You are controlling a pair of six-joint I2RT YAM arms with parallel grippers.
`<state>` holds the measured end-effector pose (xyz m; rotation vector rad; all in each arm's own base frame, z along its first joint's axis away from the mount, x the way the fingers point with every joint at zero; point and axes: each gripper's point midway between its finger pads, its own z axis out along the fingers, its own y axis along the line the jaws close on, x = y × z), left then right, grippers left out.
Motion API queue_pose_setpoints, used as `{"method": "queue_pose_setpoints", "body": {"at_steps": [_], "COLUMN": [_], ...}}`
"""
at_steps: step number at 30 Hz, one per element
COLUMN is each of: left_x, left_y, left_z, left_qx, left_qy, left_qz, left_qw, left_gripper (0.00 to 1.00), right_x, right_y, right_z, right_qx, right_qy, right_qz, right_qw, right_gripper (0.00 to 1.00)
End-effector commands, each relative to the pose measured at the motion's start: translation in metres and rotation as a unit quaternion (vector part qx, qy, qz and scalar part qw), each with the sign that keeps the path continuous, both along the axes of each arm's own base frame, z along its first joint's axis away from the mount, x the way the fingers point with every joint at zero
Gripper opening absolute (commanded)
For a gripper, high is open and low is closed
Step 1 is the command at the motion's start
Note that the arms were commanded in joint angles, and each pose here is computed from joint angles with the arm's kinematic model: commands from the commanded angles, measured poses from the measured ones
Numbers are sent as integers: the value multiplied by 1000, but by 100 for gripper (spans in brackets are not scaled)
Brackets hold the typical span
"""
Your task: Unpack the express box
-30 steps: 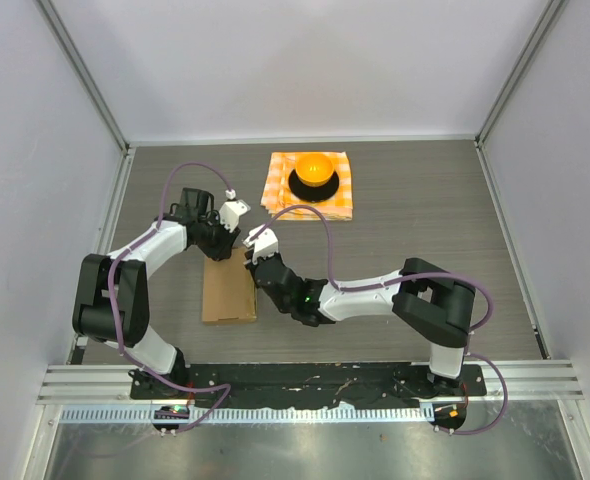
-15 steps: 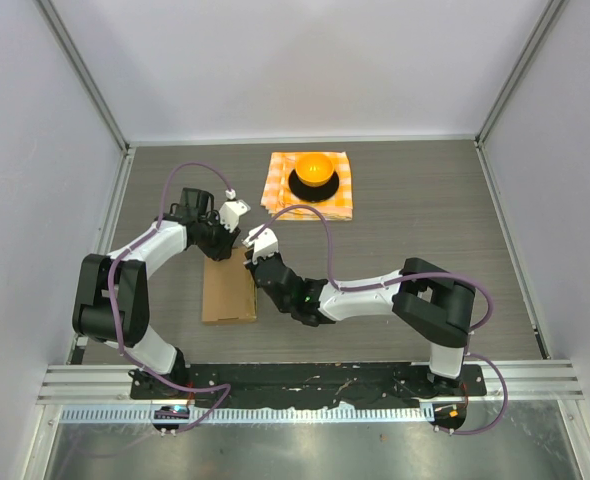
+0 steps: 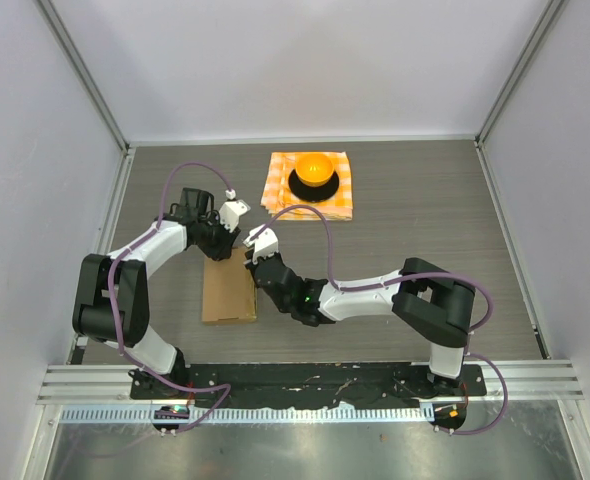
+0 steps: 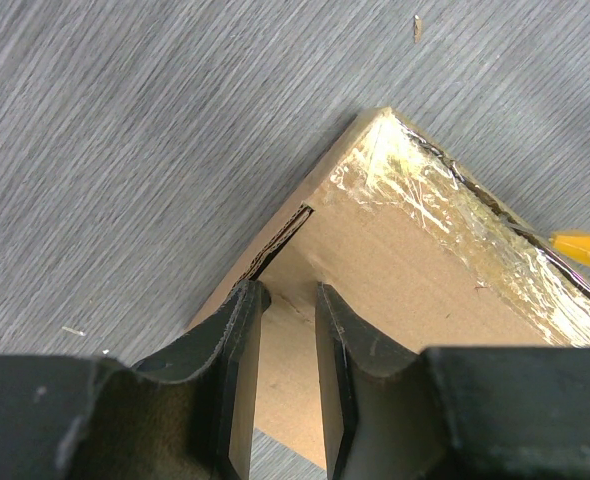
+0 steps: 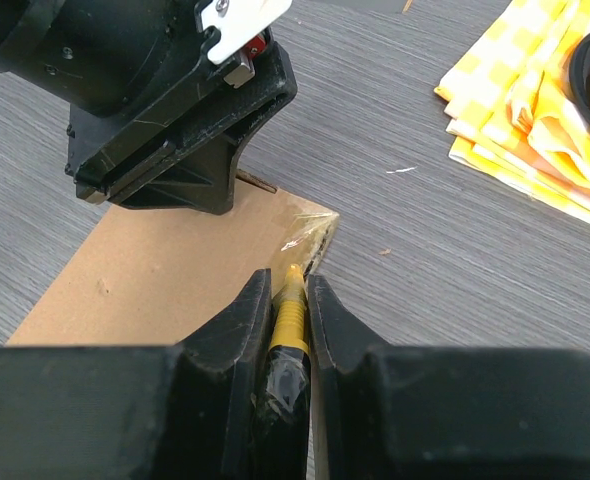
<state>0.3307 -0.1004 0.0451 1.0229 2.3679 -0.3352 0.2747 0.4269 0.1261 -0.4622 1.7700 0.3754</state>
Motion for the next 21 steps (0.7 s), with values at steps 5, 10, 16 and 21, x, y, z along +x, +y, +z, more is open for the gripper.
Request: {"method": "queue_pose_setpoints", "body": {"at_steps": [5,10,16,21], "left_x": [-55,-55,-55,-56], "left_y": [16,17,16,17], "left_z": [-41,-41,-41,-42], "left_qx": [40,42,42,42], "left_qy": [118,119,119,122], "left_qz": [13,14,15,17], "left_qw": [992,992,992,991], "left_gripper": [30,30,29,29], "right_x": [1,1,0,-1], "right_y": [10,6,1,-5], "right_z": [7,-2,-10,-14], "right_qx": [27,19,8,-3], "right_qy": [1,8,12,14], "right_qz": [-5,-8,-13,-22], "right_qw": [1000,1000,1000,1000], "right_gripper": [1,1,1,1]}}
